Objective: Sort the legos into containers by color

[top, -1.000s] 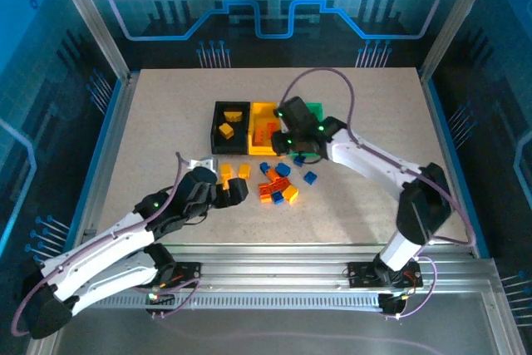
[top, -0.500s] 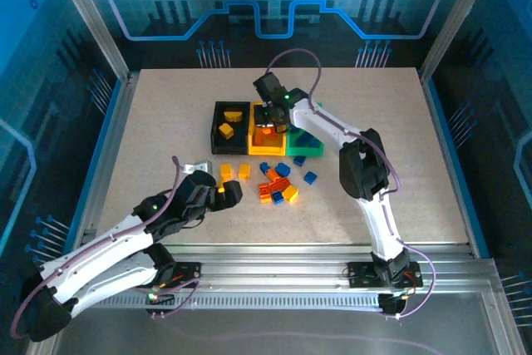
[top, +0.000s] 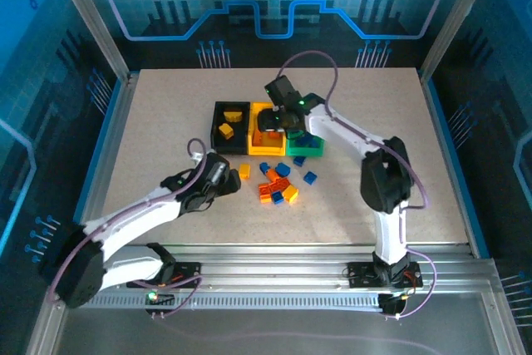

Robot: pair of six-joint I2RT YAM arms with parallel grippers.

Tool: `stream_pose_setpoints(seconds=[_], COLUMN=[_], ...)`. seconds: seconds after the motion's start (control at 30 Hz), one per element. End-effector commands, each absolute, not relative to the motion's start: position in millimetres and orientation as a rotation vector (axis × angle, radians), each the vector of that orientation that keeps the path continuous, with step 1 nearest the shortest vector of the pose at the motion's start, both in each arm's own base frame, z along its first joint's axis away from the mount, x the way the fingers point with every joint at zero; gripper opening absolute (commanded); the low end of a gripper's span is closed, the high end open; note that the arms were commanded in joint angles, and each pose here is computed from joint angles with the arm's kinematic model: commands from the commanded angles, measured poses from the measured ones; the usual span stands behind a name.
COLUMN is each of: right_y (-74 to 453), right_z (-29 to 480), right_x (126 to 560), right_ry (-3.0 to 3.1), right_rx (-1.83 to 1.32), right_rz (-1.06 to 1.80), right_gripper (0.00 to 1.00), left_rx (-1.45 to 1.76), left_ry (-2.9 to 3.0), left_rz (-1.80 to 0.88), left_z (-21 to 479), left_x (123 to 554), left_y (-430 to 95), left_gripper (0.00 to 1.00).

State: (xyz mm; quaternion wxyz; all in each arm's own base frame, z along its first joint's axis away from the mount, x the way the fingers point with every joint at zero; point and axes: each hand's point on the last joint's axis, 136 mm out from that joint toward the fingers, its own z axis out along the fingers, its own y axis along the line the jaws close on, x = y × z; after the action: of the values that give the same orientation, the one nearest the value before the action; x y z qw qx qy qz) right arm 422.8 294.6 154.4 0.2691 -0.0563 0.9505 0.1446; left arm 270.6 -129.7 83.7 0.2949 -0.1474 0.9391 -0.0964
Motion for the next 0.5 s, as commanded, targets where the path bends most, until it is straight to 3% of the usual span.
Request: stream_pose_setpoints(seconds=[0.0, 0.27, 0.47], right_y=[297, 271, 253], right_z=[182, 182, 185], right_x=[401, 356, 339], right_ry=[2.486, 2.475, 2.458], right_rx=[-0.153, -0.132, -0.116], right_rz=[0.488, 0.522, 0.508], right_gripper=[0.6, 0.6, 0.6], left_rx=[-0.392, -0.368, -0.372], left_ry=[2.436, 2.463, 2.5], left_rz=[-0.22, -0.063, 0.017], left_z=[86, 54, 38], left_x=[308, 352, 354], left_y=[-129, -128, -120], left_gripper=[0.81, 0.71, 0.51])
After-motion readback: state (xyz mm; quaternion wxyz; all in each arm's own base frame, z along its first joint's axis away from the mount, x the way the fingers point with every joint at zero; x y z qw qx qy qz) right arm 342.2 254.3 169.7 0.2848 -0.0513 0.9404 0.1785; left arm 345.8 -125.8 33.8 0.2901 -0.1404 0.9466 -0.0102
